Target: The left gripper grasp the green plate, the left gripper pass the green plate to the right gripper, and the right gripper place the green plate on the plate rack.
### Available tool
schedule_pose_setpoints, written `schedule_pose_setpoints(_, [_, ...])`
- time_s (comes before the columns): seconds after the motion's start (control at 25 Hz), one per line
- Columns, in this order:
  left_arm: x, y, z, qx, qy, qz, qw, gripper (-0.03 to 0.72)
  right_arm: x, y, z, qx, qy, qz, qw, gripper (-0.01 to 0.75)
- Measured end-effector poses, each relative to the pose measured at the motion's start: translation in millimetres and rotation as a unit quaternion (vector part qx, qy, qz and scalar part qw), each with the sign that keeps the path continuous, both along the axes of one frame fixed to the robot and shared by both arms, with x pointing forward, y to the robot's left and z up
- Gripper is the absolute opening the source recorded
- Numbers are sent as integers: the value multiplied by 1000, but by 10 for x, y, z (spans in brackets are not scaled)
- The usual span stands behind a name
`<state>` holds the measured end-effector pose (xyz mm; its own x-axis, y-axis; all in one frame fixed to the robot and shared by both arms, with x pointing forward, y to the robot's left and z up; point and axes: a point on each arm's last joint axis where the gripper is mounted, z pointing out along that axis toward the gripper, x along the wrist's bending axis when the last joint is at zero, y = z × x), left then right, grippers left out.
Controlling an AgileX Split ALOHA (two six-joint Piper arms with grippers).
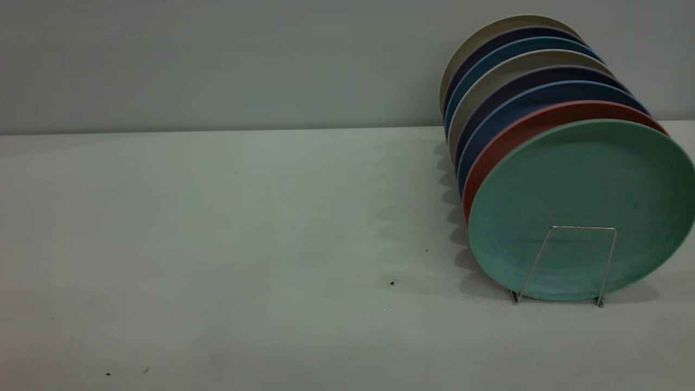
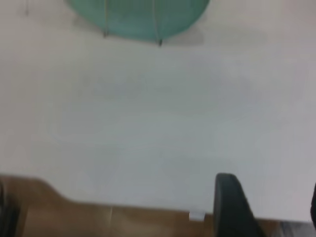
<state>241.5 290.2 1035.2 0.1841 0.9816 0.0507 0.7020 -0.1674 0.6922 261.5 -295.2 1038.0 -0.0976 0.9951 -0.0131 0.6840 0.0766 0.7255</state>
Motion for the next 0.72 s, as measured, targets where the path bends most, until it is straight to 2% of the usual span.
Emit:
schedule_pose_setpoints(0.28, [-154,-8,-11,3,-51,0,999,581,-286,-15,13,5,-97,-3,995,400])
schedule_pose_setpoints(0.72, [-208,-3,-18,1,-68,-21,997,581,-305,-15,9,5,-101,-3,995,400])
